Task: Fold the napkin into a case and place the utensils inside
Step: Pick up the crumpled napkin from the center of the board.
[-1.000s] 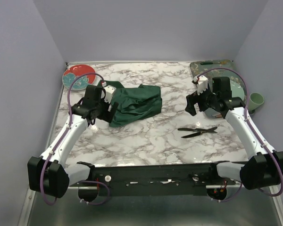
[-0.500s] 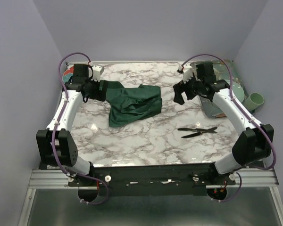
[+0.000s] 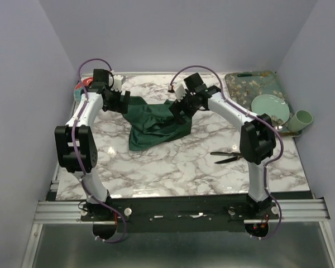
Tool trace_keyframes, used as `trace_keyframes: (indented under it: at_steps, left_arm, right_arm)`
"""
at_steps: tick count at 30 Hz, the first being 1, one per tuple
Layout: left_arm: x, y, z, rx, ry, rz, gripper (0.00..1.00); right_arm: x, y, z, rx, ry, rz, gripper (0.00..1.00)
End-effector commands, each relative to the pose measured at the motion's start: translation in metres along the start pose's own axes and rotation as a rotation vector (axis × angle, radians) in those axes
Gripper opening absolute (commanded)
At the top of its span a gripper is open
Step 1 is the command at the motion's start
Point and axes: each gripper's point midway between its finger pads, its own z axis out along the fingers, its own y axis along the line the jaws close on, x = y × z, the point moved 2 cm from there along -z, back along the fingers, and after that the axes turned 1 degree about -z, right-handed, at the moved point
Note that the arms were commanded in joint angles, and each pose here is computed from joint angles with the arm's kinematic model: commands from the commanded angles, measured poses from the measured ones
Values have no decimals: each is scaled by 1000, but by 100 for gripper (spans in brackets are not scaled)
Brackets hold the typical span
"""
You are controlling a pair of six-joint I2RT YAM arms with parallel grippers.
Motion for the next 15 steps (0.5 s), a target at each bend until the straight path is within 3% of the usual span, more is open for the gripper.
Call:
trace_keyframes:
  at_steps: [1, 9, 11, 15]
  left_arm:
    - [-2, 11, 11, 17, 10, -31, 99]
    - [11, 3, 11, 91, 15, 16, 99]
    - [28, -3, 12, 124, 36, 48, 98]
    - [53, -16, -5, 204, 18, 254, 95]
  right_arm:
    - [4, 15, 30, -40, 78, -72, 100]
    - [41, 46, 55, -138, 200, -156, 98]
    - [51, 50, 52, -157, 232, -160, 91]
    - [80, 60, 42, -197, 297, -170, 79]
